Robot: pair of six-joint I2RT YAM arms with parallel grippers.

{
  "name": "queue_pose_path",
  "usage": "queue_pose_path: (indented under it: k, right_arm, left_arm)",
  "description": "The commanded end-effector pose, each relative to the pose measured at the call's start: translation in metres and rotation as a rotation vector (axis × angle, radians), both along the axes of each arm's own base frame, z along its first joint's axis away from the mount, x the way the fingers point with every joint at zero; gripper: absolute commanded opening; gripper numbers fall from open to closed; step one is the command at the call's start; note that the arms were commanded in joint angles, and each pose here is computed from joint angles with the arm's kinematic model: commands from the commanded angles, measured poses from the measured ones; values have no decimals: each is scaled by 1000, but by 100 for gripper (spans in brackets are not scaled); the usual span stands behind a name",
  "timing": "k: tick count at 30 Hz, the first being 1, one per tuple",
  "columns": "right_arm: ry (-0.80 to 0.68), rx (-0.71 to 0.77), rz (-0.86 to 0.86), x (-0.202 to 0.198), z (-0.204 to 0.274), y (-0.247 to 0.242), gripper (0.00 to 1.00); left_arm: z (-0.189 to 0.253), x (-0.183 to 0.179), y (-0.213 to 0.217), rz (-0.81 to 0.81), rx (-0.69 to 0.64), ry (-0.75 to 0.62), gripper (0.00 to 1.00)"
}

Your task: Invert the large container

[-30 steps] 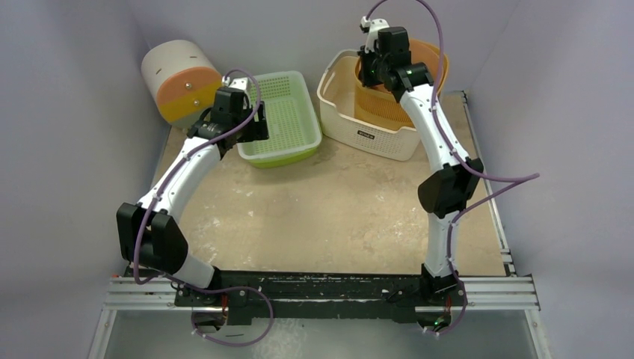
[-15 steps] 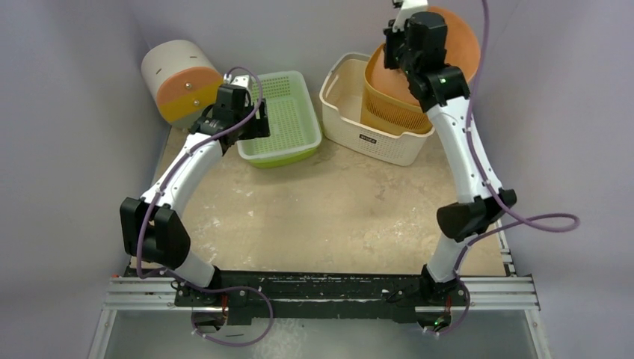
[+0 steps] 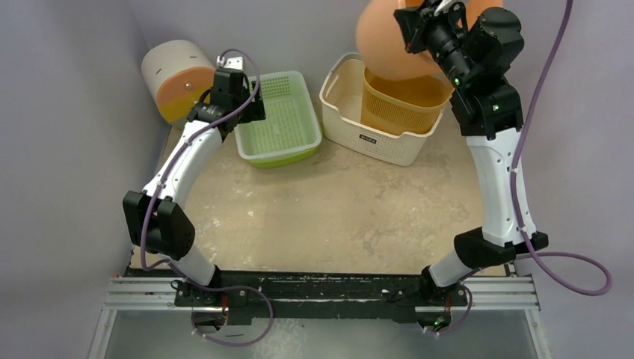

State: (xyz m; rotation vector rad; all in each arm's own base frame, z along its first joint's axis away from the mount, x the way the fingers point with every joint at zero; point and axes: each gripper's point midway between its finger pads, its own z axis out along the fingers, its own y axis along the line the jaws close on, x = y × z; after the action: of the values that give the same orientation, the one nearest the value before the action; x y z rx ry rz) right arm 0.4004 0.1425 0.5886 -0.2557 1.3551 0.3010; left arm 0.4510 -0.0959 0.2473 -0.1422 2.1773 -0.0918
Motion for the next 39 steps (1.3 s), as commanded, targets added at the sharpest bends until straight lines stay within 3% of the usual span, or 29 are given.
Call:
queue_pose_path:
  k: [1, 5, 12, 20, 27, 39]
  right_arm:
    - [-133, 40, 335, -53, 40, 47, 0]
    - [-93, 18, 495, -71, 25, 76, 0]
    - [57, -25, 694, -92, -23, 132, 0]
    - [205, -50, 787, -108, -78, 180, 0]
    - [353, -16, 755, -125, -128, 196, 0]
    - [517, 229, 667, -156, -201, 230, 0]
  left_arm:
    - [41, 12, 42, 213, -34, -104, 75]
    - [42, 8, 93, 374, -195, -135, 75]
    - [48, -7, 134, 432, -63, -139, 75]
    - [65, -4, 128, 381, -81, -178, 75]
    - [66, -6, 122, 368, -114, -184, 75]
    - [81, -44, 83, 282, -305, -278, 72]
